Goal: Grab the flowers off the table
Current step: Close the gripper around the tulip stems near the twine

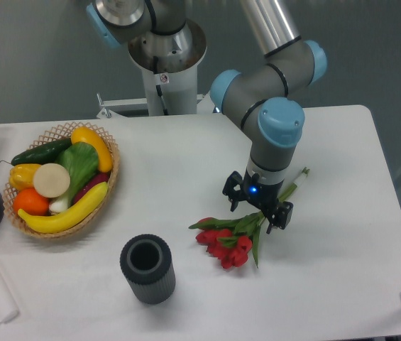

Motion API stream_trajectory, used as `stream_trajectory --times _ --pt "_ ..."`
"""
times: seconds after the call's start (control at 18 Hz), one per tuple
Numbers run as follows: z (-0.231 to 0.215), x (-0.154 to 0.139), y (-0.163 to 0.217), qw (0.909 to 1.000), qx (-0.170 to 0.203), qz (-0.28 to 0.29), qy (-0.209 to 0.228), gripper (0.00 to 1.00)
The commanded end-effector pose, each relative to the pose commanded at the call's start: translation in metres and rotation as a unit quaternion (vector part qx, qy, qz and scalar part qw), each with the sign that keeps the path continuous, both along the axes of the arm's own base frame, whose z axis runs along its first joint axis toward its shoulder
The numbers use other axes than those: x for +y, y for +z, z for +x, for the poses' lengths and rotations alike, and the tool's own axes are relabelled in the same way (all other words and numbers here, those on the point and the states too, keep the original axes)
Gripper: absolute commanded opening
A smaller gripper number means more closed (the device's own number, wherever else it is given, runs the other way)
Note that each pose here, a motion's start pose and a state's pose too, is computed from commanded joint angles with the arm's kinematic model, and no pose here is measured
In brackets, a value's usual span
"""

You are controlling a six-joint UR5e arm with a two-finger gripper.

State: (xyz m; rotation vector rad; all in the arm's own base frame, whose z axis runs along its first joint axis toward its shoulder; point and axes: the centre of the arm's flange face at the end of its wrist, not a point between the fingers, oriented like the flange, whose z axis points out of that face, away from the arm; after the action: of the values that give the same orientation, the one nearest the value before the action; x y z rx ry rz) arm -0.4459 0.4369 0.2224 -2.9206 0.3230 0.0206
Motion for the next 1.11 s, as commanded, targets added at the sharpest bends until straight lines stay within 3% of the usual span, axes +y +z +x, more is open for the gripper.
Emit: stream_trajectory --times 1.11 --pt "-0.006 -0.004 -0.034 0.9991 -0.009 -0.042 0.008 1.0"
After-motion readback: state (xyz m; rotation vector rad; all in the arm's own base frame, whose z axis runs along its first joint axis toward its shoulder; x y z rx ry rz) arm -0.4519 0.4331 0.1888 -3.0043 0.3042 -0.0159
